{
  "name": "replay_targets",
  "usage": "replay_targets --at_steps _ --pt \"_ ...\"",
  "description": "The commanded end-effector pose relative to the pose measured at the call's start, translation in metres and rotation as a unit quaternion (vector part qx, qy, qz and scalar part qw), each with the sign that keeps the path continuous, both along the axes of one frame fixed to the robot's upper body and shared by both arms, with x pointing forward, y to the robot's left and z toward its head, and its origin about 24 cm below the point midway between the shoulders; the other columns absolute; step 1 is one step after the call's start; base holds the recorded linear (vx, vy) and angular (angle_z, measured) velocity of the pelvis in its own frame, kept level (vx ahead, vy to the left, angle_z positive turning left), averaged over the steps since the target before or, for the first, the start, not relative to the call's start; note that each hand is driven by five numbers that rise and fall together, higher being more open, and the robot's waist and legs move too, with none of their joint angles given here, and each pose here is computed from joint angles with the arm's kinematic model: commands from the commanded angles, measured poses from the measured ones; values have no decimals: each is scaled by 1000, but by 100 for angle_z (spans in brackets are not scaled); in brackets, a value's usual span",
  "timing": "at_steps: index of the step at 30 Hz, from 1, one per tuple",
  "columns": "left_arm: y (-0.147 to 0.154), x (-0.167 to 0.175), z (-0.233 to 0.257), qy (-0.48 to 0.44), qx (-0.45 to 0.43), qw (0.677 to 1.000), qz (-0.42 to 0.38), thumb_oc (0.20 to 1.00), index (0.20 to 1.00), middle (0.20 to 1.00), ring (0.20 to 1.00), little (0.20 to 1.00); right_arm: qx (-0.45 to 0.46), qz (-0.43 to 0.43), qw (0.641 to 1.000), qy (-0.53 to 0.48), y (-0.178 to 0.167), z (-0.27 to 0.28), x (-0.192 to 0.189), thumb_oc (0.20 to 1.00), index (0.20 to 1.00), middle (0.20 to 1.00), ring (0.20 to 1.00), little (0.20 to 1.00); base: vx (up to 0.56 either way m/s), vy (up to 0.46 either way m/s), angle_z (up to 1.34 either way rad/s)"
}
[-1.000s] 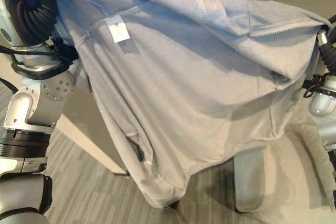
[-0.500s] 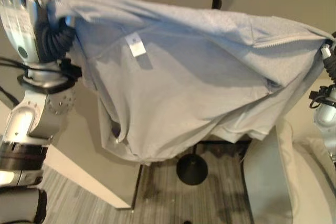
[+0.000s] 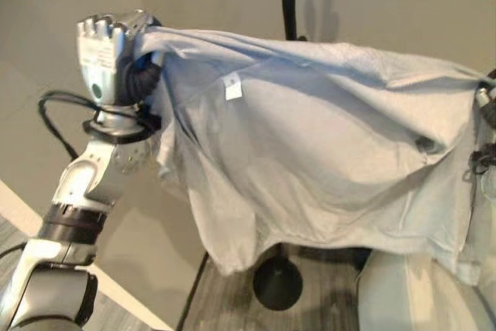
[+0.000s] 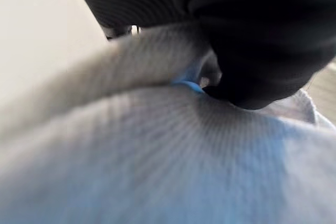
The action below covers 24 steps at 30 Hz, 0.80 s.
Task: Hang the clothes on the sofa on the clothes rack.
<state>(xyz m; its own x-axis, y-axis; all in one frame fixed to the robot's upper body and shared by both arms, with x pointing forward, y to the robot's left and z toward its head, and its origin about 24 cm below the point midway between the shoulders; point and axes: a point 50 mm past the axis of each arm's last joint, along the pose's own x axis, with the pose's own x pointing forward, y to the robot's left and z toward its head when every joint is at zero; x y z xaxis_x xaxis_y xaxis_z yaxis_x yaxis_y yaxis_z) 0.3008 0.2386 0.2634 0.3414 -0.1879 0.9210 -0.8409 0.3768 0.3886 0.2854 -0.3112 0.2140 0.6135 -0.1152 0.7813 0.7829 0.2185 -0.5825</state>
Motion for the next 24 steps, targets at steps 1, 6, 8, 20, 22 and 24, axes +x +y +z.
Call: replay_targets --at_steps 1,6,8,20,22,24 --pt "28 13 21 24 -13 997 68 200 200 200 200 200 10 -11 999 -29 -15 34 2 200 200 200 200 200 148 -104 4" --pt "42 24 24 71 29 990 115 200 200 200 200 200 -7 0 1000 14 -13 36 17 200 200 200 200 200 107 -79 -1" --pt "50 25 25 81 33 987 137 200 200 200 200 200 -8 2 1000 20 -14 39 19 200 200 200 200 200 105 -64 3" --pt "59 28 37 87 43 981 167 200 200 200 200 200 -31 -29 998 44 -26 55 30 200 200 200 200 200 58 18 11" --pt "63 26 34 91 35 980 172 200 200 200 200 200 -42 -38 997 54 -27 57 33 200 200 200 200 200 89 55 -4" --pt "64 28 24 112 28 979 167 200 200 200 200 200 -39 -52 995 79 -27 49 40 200 200 200 200 200 185 130 -28"
